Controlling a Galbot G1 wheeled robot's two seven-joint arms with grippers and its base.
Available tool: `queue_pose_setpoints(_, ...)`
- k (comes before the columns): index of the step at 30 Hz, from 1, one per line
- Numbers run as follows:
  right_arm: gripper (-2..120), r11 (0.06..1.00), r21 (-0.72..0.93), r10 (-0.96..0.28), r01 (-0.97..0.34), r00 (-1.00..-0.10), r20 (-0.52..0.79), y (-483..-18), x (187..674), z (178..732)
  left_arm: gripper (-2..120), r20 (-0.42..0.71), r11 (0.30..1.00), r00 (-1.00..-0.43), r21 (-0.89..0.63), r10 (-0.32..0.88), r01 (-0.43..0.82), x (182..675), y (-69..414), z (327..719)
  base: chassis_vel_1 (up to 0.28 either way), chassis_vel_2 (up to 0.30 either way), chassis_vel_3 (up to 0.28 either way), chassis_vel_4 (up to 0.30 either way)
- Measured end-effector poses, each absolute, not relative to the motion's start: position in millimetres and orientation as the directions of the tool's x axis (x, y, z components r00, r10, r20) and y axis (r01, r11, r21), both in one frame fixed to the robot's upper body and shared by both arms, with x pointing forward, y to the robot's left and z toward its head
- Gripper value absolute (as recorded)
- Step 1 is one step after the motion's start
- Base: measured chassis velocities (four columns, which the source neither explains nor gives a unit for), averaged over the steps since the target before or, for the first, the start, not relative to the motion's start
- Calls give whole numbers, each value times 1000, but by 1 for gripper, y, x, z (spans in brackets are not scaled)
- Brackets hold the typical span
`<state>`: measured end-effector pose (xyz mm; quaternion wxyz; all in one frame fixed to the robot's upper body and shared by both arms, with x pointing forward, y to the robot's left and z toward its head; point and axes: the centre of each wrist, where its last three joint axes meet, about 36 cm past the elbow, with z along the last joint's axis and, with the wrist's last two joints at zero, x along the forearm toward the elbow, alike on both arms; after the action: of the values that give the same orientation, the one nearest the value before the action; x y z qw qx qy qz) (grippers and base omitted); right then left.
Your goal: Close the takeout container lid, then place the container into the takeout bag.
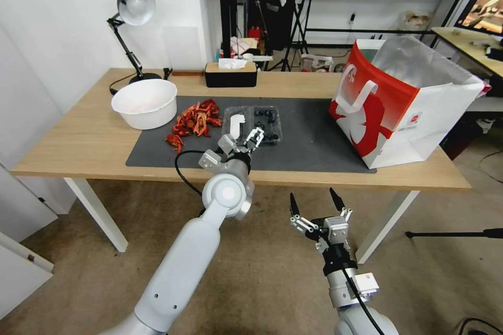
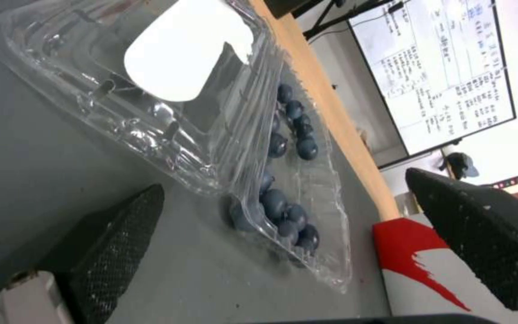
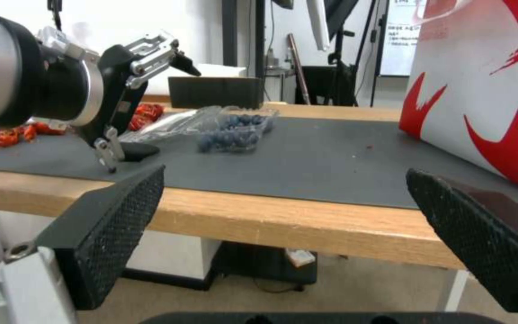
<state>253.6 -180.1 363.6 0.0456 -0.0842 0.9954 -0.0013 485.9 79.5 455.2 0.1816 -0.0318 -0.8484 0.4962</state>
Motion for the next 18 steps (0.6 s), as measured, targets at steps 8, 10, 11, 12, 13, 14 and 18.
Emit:
queue_pose_setpoints(8, 100, 986, -12, -167, -167, -982, -89, -180, 253, 363, 100, 273, 507, -933, -853, 235, -122, 492, 78, 455, 0, 0, 0, 0)
queue_pose_setpoints(10, 100, 986, -12, -167, -167, -982, -88, -180, 253, 363, 100, 273, 507, -933, -853, 234, -122, 493, 78, 455, 0, 0, 0, 0)
queue_pose_setpoints(11, 100, 986, -12, -167, -167, -982, -86, -180, 253, 362, 100, 272, 505, -934, -854, 233, -123, 494, 78, 454, 0, 0, 0, 0)
queue_pose_setpoints(12, 100, 986, -12, -167, -166, -982, -85, -179, 253, 362, 100, 270, 504, -934, -855, 232, -122, 495, 78, 453, 0, 0, 0, 0)
queue_pose_setpoints(13, 100, 986, -12, -167, -166, -982, -85, -179, 253, 362, 100, 270, 504, -934, -855, 232, -122, 495, 78, 453, 0, 0, 0, 0)
queue_pose_setpoints(14, 100, 986, -12, -167, -166, -982, -84, -179, 253, 361, 100, 268, 503, -935, -856, 231, -121, 496, 78, 453, 0, 0, 0, 0)
queue_pose_setpoints(18, 100, 986, -11, -169, -168, -982, -83, -178, 252, 359, 100, 265, 501, -936, -857, 230, -120, 498, 78, 451, 0, 0, 0, 0)
